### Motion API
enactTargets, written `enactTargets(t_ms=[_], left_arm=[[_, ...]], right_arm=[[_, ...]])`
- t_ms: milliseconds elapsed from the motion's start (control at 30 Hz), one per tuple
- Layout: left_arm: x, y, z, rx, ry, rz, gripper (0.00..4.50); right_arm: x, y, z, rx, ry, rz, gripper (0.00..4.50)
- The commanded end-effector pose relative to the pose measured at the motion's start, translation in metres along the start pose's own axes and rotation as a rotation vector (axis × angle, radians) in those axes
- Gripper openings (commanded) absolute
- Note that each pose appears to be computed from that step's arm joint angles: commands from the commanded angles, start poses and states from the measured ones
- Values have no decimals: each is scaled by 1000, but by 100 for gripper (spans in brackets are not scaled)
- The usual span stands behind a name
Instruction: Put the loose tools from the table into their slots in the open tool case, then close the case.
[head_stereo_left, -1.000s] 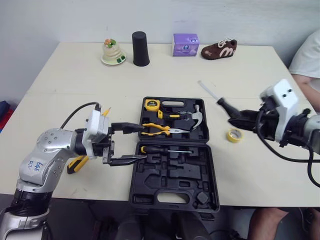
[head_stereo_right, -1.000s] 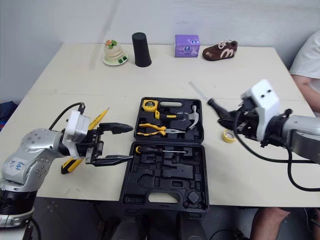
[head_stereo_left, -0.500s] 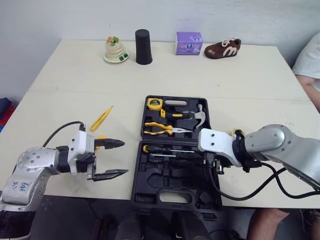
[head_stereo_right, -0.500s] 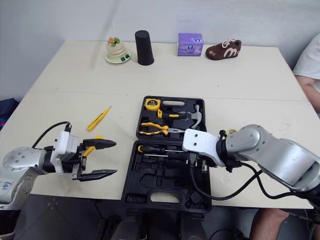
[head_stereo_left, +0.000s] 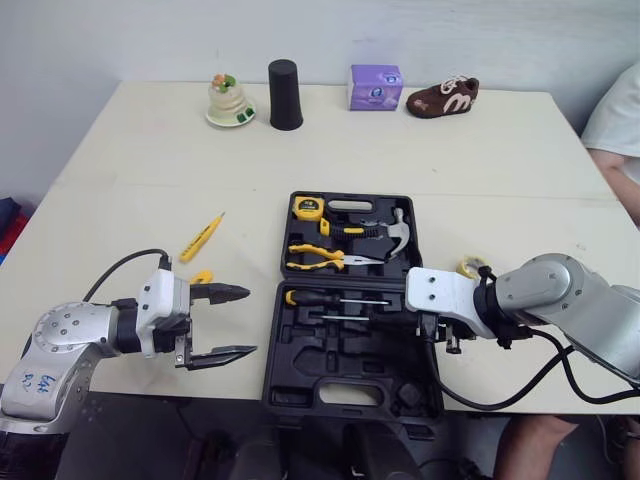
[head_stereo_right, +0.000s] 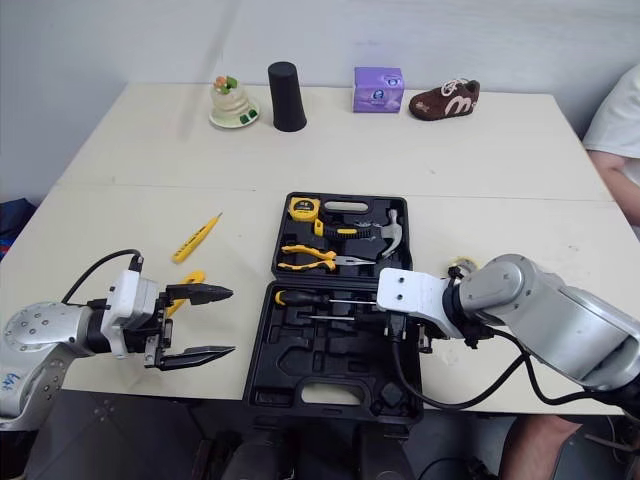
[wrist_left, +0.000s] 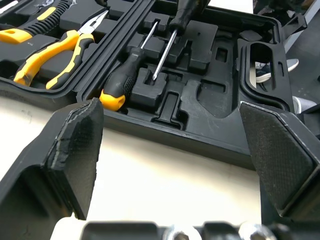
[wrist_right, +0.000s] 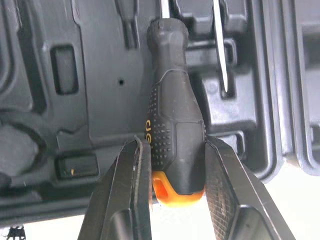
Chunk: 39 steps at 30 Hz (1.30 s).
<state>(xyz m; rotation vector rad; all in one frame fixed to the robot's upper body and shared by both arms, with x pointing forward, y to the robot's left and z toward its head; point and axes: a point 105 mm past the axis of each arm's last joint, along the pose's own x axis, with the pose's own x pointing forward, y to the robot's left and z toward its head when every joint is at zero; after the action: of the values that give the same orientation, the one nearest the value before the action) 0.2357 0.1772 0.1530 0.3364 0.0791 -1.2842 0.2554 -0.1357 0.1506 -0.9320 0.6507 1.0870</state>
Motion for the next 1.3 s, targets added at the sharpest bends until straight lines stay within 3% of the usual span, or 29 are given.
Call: enactTargets(t_ms=[33, 567, 733, 933, 1133, 1233, 1300], left_arm=[[0, -3, 6, 20, -11, -21, 450], [10, -2, 5, 37, -30, -12, 450], [12, -2, 8, 38, -34, -8, 450], [13, -1, 10, 36, -33, -1, 450], [14, 0, 11, 34, -37, 3, 450], [17, 1, 12, 36, -45, 2, 450], [18, 1, 12, 39, -48, -1, 450]], right_arm=[[0, -2, 1, -4, -4, -10, 97], [15, 2, 8, -55, -38, 8, 97], [16, -5, 15, -62, -88, -24, 323], [-4, -15, 18, -109, -165, -27, 323], [-12, -16, 29, -122, -431, -7, 323], [-3, -11, 35, -96, -607, 4, 247], [6, -11, 37, -103, -653, -24, 148]])
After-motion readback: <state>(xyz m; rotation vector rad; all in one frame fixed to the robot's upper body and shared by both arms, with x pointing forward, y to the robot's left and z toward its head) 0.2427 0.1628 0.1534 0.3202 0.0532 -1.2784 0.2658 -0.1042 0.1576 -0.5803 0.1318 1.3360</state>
